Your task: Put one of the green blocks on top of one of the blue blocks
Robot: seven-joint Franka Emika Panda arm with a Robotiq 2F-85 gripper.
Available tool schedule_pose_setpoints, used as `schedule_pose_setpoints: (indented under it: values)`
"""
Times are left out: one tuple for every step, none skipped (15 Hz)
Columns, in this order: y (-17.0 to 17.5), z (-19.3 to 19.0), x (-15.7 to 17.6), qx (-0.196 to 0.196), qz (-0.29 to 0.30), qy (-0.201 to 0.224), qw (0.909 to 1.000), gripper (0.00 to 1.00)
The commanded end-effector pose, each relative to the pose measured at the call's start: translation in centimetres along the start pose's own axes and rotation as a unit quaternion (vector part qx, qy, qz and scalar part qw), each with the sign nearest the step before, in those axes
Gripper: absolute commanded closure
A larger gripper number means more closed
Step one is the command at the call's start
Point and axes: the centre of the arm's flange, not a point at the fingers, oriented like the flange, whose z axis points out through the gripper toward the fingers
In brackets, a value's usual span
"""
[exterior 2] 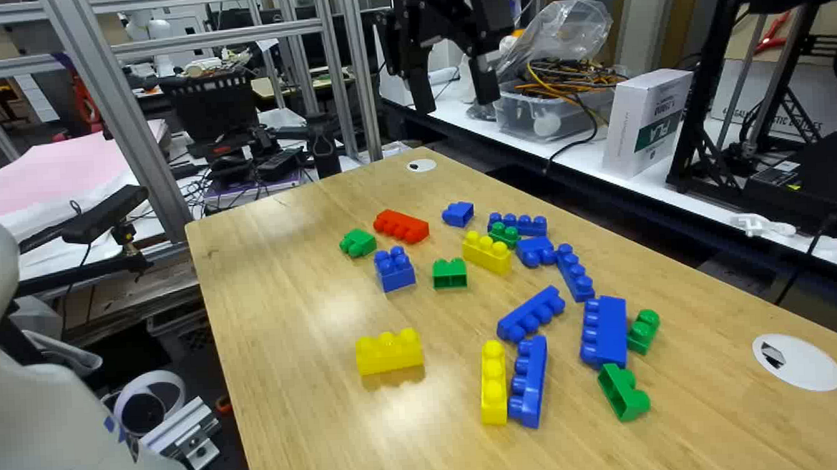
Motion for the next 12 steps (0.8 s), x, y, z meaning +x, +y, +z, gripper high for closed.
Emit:
schedule_pose_setpoints:
  values:
    - [0.00, 0.00, 0.00, 0.000, 0.000, 0.000, 1.0000, 0.00]
    - [0.00, 0.00, 0.00, 0.000, 0.000, 0.000, 1.0000, 0.00]
    - [0.00, 0.00, 0.00, 0.000, 0.000, 0.000, 1.0000, 0.00]
    - [0.00, 0.00, 0.00, 0.000, 0.000, 0.000, 1.0000, 0.00]
    - [0.00, 0.00, 0.00, 0.000, 0.000, 0.000, 1.0000, 0.00]
    - [0.00, 0.00, 0.00, 0.000, 0.000, 0.000, 1.0000, 0.00]
    - [0.00, 0.00, 0.00, 0.000, 0.000, 0.000, 1.0000, 0.00]
    - [0.00, 0.00, 0.00, 0.000, 0.000, 0.000, 1.0000, 0.00]
    - [0.00, 0.00, 0.00, 0.000, 0.000, 0.000, 1.0000, 0.00]
    - [0.00, 0.00, 0.00, 0.000, 0.000, 0.000, 1.0000, 0.00]
    - [0.00, 0.00, 0.00, 0.000, 0.000, 0.000, 1.0000, 0.00]
    - [-0.04, 0.30, 0.40, -0.004, -0.006, 0.002, 1.0000, 0.00]
